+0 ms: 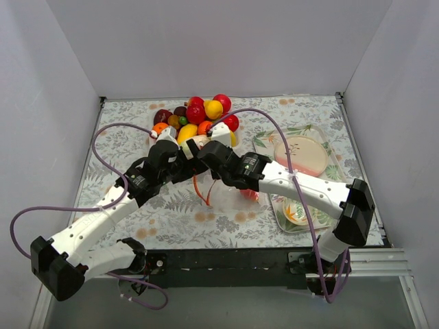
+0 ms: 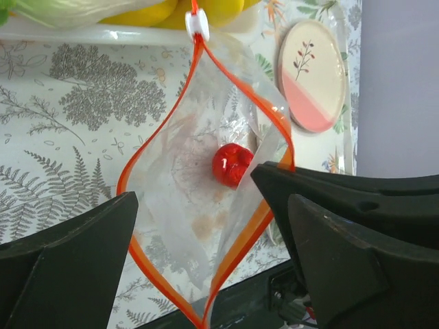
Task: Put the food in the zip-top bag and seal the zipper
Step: Place the fake fruit in the zipper food storage bag, then pick up the fake fruit from the bin.
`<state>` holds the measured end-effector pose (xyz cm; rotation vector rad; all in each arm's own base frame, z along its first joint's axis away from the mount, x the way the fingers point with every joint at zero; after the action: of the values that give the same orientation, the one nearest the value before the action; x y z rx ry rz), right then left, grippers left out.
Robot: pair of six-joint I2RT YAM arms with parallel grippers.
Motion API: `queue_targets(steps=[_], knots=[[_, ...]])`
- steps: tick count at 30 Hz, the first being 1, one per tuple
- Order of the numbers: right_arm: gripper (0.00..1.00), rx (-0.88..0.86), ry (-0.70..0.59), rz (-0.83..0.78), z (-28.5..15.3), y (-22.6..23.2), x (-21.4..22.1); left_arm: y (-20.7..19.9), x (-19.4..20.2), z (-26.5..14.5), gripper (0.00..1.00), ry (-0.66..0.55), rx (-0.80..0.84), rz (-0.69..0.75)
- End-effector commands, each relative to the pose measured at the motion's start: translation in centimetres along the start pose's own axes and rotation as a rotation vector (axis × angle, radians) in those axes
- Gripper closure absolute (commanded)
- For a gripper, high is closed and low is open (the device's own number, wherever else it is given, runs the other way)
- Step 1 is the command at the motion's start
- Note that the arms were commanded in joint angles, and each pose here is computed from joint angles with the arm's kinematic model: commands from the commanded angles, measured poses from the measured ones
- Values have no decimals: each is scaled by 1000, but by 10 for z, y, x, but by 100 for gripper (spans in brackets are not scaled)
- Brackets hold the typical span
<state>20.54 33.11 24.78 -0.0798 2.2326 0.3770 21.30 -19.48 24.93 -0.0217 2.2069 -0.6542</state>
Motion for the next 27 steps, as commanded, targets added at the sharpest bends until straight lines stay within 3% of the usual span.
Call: queue_targets(steps=[1,7,11,17,22,27], knots=[[99,0,-51,51,-16,-12,-11,-11,-42,-27,8,-157,-14,1],[99,-16,-28,78,-32,-37,4,-5,-118,-25,11,-286,-27,-25],[99,-20,-57,96,-46,-47,-3,6,-150,34,9,-251,-149,-20],[99,-26,-57,107,-59,-59,-3,10,-198,79,4,-329,-304,-81],[99,-32,-67,127,-68,-70,0,25,-197,126,8,-278,-397,-65],[99,-26,-60,124,-70,-75,2,35,-196,144,11,-275,-463,-59]])
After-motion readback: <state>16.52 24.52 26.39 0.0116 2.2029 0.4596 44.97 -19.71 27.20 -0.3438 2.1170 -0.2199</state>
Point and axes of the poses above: each gripper's point midway between its finger pads, its own z axis out along the fingers, its own y axis along the line the jaws close on, x = y × z, the point moved 6 cm from there along -z, back along the fingers, and after that the axes turned 15 degrees about z, right-handed, at the moved point
